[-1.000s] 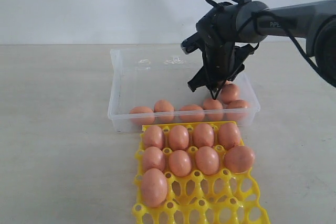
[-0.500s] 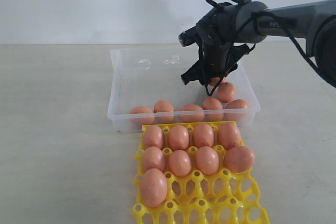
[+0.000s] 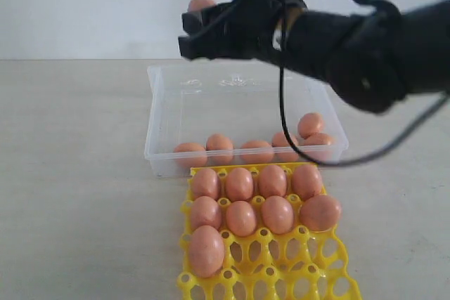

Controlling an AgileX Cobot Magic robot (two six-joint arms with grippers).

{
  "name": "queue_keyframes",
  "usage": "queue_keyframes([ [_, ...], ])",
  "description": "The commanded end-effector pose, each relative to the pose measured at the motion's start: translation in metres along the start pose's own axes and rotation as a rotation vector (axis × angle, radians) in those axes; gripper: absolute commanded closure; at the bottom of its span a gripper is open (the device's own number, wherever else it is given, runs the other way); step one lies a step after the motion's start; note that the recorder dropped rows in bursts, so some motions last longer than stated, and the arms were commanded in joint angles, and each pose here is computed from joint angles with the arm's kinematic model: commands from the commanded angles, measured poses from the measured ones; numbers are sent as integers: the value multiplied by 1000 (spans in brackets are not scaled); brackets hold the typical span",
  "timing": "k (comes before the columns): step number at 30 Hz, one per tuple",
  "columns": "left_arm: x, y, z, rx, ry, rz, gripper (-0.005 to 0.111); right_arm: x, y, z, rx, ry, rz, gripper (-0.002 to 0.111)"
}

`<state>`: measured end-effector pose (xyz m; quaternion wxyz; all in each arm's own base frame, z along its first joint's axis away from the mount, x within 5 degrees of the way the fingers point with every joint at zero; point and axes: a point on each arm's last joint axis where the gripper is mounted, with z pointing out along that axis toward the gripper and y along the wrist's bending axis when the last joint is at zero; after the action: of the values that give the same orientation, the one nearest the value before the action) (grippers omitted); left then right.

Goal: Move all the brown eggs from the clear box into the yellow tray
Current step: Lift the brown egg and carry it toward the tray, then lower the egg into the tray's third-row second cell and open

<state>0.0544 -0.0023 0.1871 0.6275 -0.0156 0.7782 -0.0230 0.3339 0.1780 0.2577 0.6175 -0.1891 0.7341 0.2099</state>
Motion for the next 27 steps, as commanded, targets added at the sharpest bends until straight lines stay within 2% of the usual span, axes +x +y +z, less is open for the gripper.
queue_keyframes([
  [1,0,0,0,1,-11,8,103,67,30,-60,-53,90,146,108],
  [3,0,0,0,1,-11,8,103,94,36,-75,-53,181,114,108],
  [6,0,0,0,1,-11,8,103,114,48,-93,-107,208,86,108],
  [9,0,0,0,1,-11,8,103,128,67,-108,-162,240,96,108],
  [13,0,0,0,1,-11,8,103,133,78,-115,-186,265,101,108],
  [19,0,0,0,1,-11,8,103,139,75,-116,-123,322,138,108],
  [27,0,0,0,1,-11,8,103,153,65,-131,-67,369,96,108],
])
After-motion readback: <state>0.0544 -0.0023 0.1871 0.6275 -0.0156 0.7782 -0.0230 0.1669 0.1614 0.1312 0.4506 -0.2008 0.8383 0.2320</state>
